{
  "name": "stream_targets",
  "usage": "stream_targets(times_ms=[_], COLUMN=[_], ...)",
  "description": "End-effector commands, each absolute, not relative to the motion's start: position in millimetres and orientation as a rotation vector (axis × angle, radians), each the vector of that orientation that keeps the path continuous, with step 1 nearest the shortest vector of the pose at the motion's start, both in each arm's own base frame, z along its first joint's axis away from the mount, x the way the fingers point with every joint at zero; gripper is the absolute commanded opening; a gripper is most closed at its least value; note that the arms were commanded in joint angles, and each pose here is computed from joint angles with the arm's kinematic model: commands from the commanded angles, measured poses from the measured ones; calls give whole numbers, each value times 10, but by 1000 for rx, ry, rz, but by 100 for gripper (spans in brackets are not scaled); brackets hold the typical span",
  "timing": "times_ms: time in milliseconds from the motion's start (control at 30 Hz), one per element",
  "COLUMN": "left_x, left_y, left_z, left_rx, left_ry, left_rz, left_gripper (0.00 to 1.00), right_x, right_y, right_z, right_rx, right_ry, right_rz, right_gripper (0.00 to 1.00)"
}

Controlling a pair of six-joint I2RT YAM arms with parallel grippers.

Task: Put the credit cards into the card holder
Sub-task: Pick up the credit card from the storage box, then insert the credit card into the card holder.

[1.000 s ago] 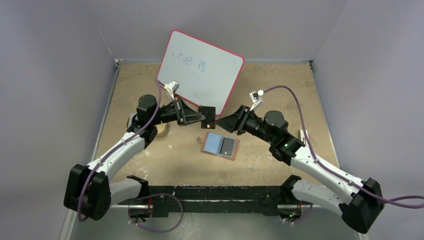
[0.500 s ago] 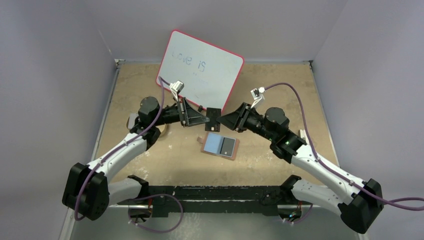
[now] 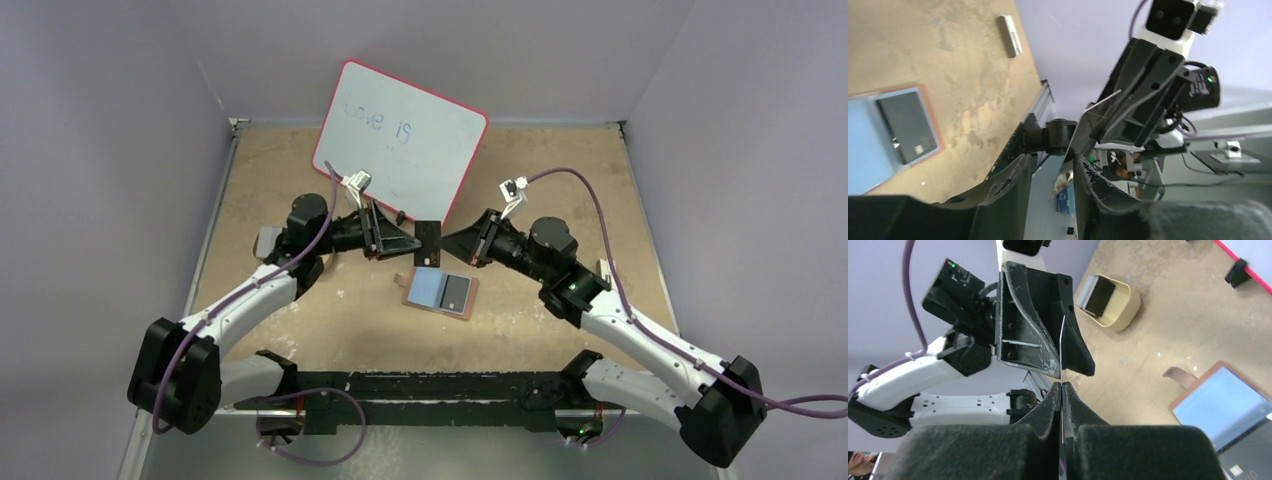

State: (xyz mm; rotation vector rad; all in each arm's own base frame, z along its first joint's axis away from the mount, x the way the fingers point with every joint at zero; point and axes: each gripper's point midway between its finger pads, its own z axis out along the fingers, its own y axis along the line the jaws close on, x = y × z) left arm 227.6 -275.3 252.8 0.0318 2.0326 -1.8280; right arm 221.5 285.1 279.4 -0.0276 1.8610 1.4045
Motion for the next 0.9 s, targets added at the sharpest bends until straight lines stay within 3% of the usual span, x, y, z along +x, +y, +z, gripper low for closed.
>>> stream_targets(times_ms=[0,133,233,867], left_x=[2439,2653,2683,2655], left_y=[-2643,-2300,-2043,-2315], left_z=[2182,1700,1234,437], left_rx=[60,-60,-131,-89], left_ry=[2158,2303,2440,2553], left_rz=[-1523,-1113,-868,-843], left_gripper=[41,49,50,55], right_x=[2264,2332,2353,2474], right_y=[2767,2665,2641,2405], right_z=[2665,2256,1943,824], right_rx=[-11,77,137,312], right_ry=[1862,1973,2048,2272], right_rz=[1358,1266,1232,1009], right_gripper=[0,0,0,0])
